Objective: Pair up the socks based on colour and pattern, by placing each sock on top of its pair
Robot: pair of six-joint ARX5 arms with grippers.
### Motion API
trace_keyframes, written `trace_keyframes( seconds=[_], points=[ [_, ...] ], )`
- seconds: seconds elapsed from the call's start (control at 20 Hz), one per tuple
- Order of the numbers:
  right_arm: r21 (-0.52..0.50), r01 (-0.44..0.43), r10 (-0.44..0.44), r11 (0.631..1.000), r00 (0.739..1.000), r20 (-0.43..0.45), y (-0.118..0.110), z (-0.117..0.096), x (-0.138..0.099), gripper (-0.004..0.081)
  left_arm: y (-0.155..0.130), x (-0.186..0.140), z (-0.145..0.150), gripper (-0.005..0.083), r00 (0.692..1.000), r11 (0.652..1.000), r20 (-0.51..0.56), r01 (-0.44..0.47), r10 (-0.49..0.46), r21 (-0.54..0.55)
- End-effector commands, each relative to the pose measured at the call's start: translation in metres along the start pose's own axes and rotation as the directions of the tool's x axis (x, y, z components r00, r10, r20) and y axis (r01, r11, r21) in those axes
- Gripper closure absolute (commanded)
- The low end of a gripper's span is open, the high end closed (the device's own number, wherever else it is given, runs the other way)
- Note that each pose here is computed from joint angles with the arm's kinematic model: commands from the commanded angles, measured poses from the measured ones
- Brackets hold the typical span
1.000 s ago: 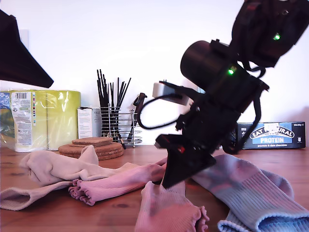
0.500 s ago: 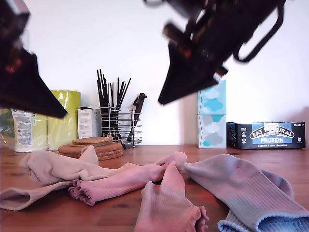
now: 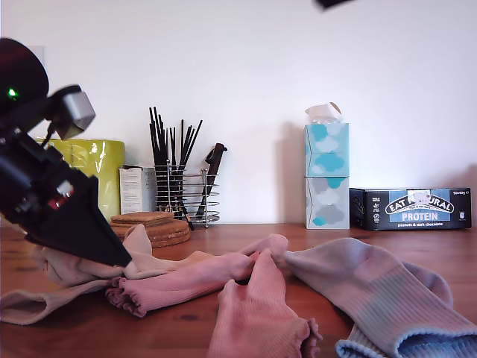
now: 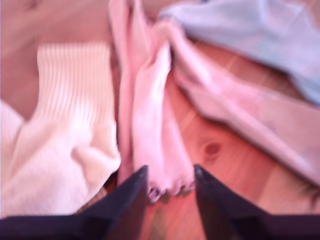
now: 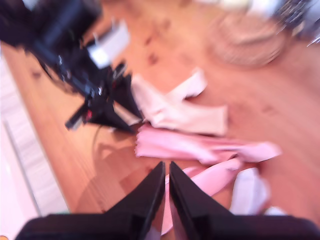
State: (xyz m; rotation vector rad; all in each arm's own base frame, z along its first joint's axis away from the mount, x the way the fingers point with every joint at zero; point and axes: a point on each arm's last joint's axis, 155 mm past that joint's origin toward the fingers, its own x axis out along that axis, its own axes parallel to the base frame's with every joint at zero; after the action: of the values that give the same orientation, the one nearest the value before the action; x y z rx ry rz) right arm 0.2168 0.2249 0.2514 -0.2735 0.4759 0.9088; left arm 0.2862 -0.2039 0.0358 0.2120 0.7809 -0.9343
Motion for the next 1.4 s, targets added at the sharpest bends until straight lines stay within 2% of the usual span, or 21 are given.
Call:
trace_keyframes(
  seconds=[0.0,0.1,0.35,0.4,0.5,0.55,0.75,0.95,1.1,1.35],
  points=[
    [0.011,-0.001,0.002,1.0,0.999,-0.051,0.004,-0.023,-0.002,0.0782,-0.001,0.007,-0.006,0.0408,1.0,1.0,-0.015,-0.006,0.006,0.019],
    [0.017,0.008,-0.007,1.0,0.998,-0.066,0.005,-0.031,-0.011,0.0782,-0.003,0.014,-0.009,0.0409,1.0,1.0,-0.027,-0.005,0.006,0.03],
    [0.013,0.022,-0.021,1.0,0.998,-0.06,0.005,-0.034,-0.023,0.0782,0.003,0.034,-0.031,0.0419,0.995,0.999,-0.096,-0.029,0.032,0.027],
    [0.013,0.022,-0.021,1.0,0.998,-0.063,0.006,-0.035,-0.024,0.0782,0.005,0.036,-0.034,0.0466,0.993,0.999,-0.107,-0.04,0.042,0.023],
    [0.015,0.02,-0.019,1.0,0.997,-0.07,0.006,-0.037,-0.025,0.0782,0.0,0.038,-0.03,0.077,0.994,0.999,-0.102,-0.028,0.031,0.032],
    [0.015,0.019,-0.018,1.0,0.997,-0.076,0.006,-0.038,-0.023,0.0782,-0.001,0.037,-0.023,0.0785,0.996,0.999,-0.088,-0.029,0.031,0.021],
    [-0.02,0.006,-0.009,1.0,0.992,-0.127,0.005,-0.046,-0.011,0.0774,-0.017,0.029,0.02,0.0797,0.999,1.0,-0.029,0.022,-0.022,-0.02],
    [-0.014,-0.012,0.009,1.0,0.977,-0.215,0.003,-0.063,0.008,0.0761,-0.022,0.002,0.073,0.0797,0.999,1.0,0.029,0.013,-0.012,-0.028],
    [-0.016,-0.02,0.016,1.0,0.972,-0.236,0.003,-0.066,0.016,0.075,-0.031,-0.016,0.105,0.0797,0.997,0.997,0.058,0.046,-0.042,-0.07],
    [-0.019,-0.014,0.009,1.0,0.975,-0.221,0.001,-0.063,0.018,0.075,-0.063,-0.025,0.112,0.0797,0.993,0.982,-0.006,0.118,-0.12,-0.145]
  ],
)
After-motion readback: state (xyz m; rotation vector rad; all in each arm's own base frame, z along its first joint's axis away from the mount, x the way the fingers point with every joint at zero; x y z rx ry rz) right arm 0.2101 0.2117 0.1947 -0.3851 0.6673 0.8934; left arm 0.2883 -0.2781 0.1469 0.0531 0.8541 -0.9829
